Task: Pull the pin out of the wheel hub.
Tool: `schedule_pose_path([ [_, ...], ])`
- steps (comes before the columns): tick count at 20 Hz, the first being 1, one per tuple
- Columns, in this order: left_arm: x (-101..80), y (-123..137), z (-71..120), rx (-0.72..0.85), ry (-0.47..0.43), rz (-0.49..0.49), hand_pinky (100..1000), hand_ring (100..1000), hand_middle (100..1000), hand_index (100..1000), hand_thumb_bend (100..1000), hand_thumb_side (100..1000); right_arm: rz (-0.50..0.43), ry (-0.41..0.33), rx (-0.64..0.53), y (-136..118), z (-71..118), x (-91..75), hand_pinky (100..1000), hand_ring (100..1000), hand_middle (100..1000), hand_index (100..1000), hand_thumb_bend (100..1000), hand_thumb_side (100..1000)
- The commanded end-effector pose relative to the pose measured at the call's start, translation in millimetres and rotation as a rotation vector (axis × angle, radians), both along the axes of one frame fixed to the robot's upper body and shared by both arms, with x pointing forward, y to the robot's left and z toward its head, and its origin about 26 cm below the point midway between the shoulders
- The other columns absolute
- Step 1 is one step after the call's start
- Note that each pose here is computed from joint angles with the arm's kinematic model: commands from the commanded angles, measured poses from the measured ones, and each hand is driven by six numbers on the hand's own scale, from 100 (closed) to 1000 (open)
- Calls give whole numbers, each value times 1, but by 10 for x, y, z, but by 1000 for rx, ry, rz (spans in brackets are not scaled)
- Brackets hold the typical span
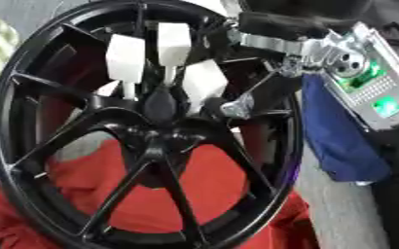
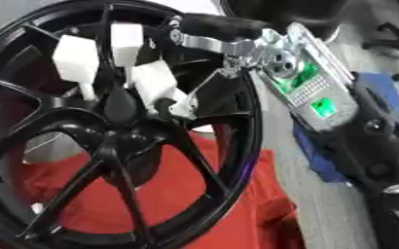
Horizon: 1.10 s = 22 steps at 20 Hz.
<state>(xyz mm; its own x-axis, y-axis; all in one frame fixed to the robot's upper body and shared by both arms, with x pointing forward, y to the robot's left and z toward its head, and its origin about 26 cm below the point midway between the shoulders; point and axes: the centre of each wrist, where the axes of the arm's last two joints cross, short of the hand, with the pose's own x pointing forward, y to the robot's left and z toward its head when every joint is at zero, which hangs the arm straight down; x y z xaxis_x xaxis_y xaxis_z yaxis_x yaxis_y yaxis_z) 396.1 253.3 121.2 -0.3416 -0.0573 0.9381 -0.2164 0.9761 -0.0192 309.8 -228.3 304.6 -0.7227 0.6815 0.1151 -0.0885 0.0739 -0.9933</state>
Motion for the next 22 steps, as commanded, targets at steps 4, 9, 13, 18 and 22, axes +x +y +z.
schedule_pose_path([
  [4,9,-18,119,12,-37,-15,674,556,488,728,104,932,-16,-15,-5,-50,82,12,666,651,618,768,269,184],
  [9,10,-24,119,12,-36,-18,674,557,488,728,105,933,-11,4,18,-51,82,18,640,637,500,696,165,113],
  [13,9,-29,110,12,-32,-20,675,558,488,728,107,936,-11,55,84,-51,77,28,598,597,325,558,100,100],
  [18,4,-30,79,10,-22,-19,675,559,489,728,111,937,0,132,206,-91,177,-34,545,551,218,506,100,100],
  [22,-3,-32,47,7,-14,-16,676,559,490,728,115,938,-2,135,263,-156,312,-114,531,535,187,491,100,100],
])
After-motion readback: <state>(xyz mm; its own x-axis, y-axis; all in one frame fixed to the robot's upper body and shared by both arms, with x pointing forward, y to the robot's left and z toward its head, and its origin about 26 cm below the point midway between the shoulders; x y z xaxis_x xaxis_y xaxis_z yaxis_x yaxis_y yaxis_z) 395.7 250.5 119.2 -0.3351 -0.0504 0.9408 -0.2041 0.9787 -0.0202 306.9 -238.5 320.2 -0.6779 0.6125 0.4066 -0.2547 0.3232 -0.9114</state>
